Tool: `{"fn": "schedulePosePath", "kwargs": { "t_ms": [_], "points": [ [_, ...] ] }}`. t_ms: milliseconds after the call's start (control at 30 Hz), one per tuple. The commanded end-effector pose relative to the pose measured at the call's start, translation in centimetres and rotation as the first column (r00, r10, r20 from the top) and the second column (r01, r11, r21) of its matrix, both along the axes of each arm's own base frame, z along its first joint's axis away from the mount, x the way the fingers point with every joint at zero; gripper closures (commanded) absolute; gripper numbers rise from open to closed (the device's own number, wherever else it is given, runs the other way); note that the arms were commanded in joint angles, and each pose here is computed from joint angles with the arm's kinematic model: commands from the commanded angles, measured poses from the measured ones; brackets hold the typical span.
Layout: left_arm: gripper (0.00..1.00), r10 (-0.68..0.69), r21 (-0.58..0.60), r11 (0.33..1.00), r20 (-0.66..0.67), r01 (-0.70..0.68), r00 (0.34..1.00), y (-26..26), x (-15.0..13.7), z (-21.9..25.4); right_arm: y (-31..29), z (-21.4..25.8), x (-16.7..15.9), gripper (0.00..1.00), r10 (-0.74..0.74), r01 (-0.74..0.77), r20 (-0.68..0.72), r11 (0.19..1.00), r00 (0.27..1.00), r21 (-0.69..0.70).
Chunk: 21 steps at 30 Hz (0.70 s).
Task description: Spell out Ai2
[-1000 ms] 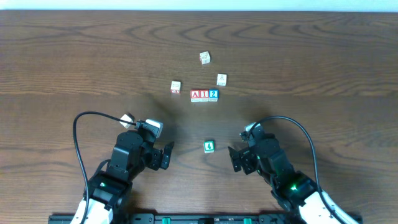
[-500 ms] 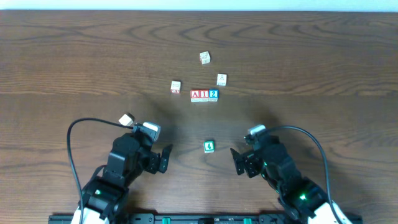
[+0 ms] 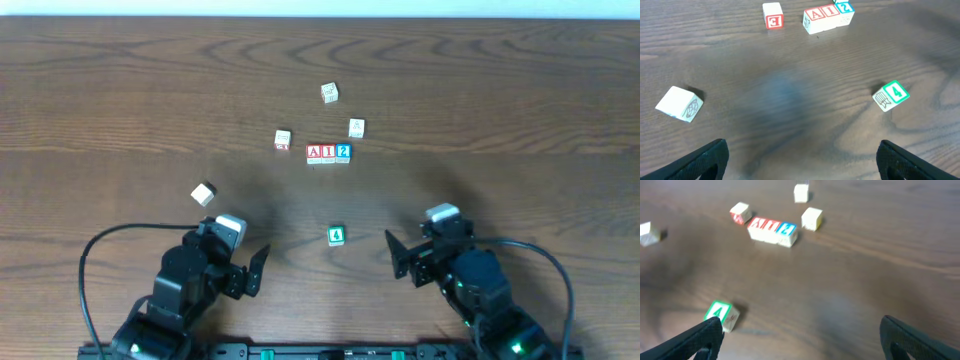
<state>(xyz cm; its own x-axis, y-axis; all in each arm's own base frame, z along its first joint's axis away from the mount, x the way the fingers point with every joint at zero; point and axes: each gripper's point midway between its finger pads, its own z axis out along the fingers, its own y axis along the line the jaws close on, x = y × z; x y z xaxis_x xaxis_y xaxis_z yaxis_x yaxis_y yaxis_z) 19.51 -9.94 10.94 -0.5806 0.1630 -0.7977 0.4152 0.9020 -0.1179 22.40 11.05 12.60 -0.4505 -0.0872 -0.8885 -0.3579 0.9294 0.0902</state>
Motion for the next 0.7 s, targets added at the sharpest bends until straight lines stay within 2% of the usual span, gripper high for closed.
{"fn": "schedulePosePath", "kwargs": {
  "t_ms": [0, 400, 533, 667],
  "points": [
    [0.05, -0.008, -0.024, 1.0, 0.012, 0.008, 1.0, 0.0, -0.7, 0.3, -1.5, -0.1, 0.2, 0.01, -0.065, 0.065, 0.02, 0.997, 0.998, 0.028],
    [0.05, -0.008, -0.004, 1.0, -0.039, 0.008, 0.999, 0.9, -3.0, -1.3, -4.8, -2.0, 0.6, 0.01, -0.196, 0.192, 0.066, 0.98, 0.978, 0.056],
    [0.05, -0.007, 0.004, 1.0, -0.057, 0.007, 0.998, 1.0, -3.3, -3.5, -5.3, -2.0, 0.7, 0.01, -0.217, 0.213, 0.068, 0.975, 0.974, 0.057],
    [0.05, 0.033, 0.048, 0.998, -0.083, -0.029, 0.996, 2.0, -3.5, -5.8, -7.4, -2.0, 1.2, 0.01, -0.305, 0.302, 0.068, 0.952, 0.95, 0.057]
  ]
}}
